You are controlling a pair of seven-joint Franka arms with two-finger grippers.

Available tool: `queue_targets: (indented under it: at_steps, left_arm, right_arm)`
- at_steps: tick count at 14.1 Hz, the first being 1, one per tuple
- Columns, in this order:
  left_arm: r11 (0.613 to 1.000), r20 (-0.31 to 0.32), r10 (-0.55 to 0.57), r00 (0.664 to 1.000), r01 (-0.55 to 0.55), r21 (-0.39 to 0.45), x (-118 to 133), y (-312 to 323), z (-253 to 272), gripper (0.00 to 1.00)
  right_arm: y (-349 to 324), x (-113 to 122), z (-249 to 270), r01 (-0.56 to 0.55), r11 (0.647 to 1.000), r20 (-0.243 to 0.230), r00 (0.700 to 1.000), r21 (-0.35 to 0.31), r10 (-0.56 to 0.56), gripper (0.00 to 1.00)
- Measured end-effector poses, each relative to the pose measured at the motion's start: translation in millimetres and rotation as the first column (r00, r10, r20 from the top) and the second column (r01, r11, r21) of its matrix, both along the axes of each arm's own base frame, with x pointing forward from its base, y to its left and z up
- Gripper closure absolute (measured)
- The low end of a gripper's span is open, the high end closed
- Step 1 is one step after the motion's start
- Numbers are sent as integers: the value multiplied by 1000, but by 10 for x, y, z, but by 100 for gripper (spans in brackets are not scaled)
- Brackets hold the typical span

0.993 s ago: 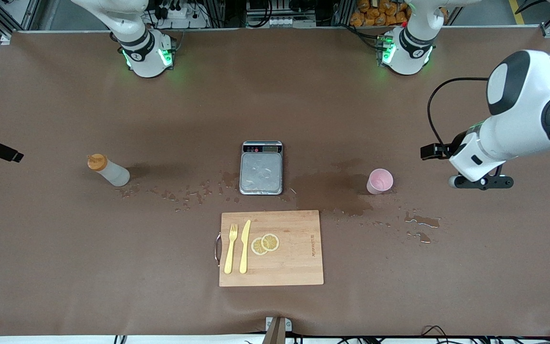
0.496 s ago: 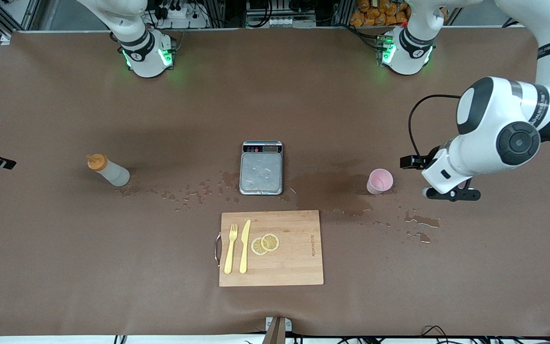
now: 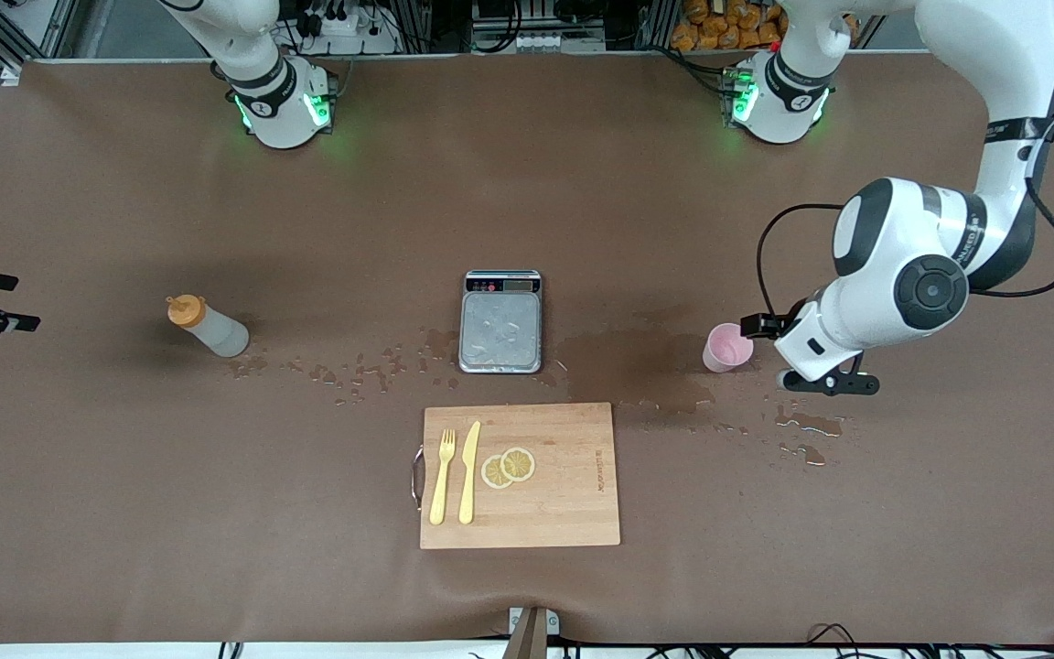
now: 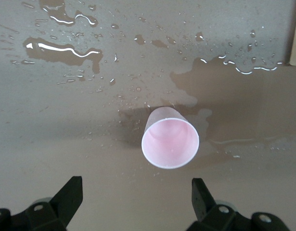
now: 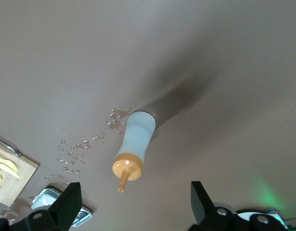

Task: Add sauce to pink cup with both arms
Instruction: 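Grasp the pink cup with the left gripper while the right gripper grasps the bottle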

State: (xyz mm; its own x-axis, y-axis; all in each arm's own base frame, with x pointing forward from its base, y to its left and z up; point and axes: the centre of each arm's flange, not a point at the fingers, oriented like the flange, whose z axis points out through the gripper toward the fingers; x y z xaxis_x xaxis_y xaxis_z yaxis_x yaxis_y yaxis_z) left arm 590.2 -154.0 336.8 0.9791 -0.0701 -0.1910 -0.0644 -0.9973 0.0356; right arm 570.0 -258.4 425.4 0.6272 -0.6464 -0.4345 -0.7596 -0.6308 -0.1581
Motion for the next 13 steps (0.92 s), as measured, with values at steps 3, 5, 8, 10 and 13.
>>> queue_targets:
  at_steps: [3, 5, 8, 10, 13]
  left_arm:
    - [1000, 1, 1, 1000, -1, 1, -125, 18, -274, 0]
    - [1000, 28, 4, 1000, -4, -5, -194, 28, -447, 0]
    - [1000, 68, 8, 998, -7, -15, -269, 42, -642, 0]
    - [1000, 78, 8, 997, -7, -19, -268, 25, -724, 0]
    - [1000, 83, 6, 997, -4, -25, -258, -7, -866, 0]
  right_arm:
    - [-109, -68, -372, 71, 994, -98, 993, 79, -63, 0]
    - [-149, -89, -603, 135, 981, -153, 982, 139, -113, 0]
    - [-248, -139, -926, 196, 958, -208, 966, 209, -153, 0]
    - [-348, -191, -1162, 249, 930, -237, 953, 270, -186, 0]
    - [-500, -309, -1624, 332, 870, -299, 926, 363, -229, 0]
